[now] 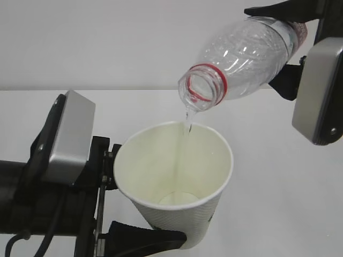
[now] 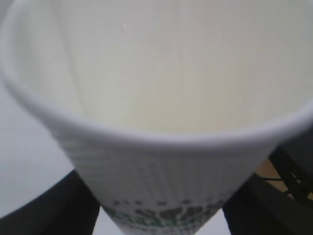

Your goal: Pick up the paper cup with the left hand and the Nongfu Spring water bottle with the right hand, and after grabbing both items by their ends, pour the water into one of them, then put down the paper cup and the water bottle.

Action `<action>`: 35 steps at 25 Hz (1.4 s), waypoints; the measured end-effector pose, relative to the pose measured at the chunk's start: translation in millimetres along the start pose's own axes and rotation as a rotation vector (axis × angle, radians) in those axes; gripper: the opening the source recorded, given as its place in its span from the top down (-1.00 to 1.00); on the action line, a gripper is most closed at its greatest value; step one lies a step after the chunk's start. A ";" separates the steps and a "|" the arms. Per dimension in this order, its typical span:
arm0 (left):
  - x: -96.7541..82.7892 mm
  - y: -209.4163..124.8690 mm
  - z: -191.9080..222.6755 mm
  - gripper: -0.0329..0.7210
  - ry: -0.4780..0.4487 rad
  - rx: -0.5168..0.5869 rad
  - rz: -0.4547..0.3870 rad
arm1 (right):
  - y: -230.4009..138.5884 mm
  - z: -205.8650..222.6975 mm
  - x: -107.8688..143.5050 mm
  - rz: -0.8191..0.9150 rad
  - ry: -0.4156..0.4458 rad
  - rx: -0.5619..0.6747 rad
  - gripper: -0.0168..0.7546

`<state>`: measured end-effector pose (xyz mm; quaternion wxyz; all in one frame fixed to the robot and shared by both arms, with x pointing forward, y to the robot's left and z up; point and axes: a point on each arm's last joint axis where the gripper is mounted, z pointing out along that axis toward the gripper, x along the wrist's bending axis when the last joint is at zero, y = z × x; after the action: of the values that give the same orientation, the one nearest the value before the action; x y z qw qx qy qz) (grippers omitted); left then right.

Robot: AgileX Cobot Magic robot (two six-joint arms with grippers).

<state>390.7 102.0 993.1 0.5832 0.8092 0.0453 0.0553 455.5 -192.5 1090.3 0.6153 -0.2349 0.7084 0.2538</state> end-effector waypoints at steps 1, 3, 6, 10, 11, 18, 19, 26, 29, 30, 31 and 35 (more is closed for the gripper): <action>0.0 0.0 0.0 -0.49 0.000 0.000 0.000 | 0.0 0.0 0.0 -0.002 0.000 0.000 -0.26; 0.0 0.0 0.0 -0.49 0.000 0.000 0.000 | 0.0 0.0 0.0 -0.002 0.000 0.000 -0.26; 0.0 0.0 0.0 -0.49 0.000 0.000 0.000 | 0.0 0.0 0.0 -0.004 0.000 0.000 -0.26; 0.0 0.0 0.0 -0.49 0.000 0.000 0.000 | 0.6 0.0 -0.3 -0.005 -0.003 -0.006 -0.26; 0.0 0.0 0.0 -0.49 0.000 0.000 0.000 | 0.9 0.0 -0.4 -0.005 -0.005 -0.010 -0.26; 0.0 0.0 0.0 -0.49 0.000 0.000 0.000 | 1.5 0.0 -0.8 -0.006 -0.009 -0.017 -0.26; 0.0 0.0 0.0 -0.49 0.000 0.000 0.000 | 1.5 0.0 -0.8 -0.006 -0.009 -0.017 -0.26; 0.0 0.0 0.0 -0.49 0.000 0.000 0.000 | 1.6 0.0 -0.9 -0.006 -0.010 -0.018 -0.26; 0.0 0.0 0.0 -0.49 0.000 0.000 0.000 | 1.6 0.0 -0.9 -0.008 -0.010 -0.018 -0.26; 0.0 0.0 0.0 -0.49 0.000 0.000 0.000 | 1.6 0.0 -0.9 -0.008 -0.010 -0.018 -0.26; 0.0 0.0 0.0 -0.49 0.000 0.000 0.000 | 1.6 0.0 -0.9 -0.008 -0.010 -0.018 -0.26; 0.0 0.0 0.0 -0.49 0.000 0.000 0.000 | 1.6 0.0 -0.9 -0.008 -0.010 -0.018 -0.26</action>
<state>390.7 102.0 993.1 0.5832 0.8092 0.0453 0.0553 454.5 -191.2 1091.3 0.6177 -0.2422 0.7021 0.2587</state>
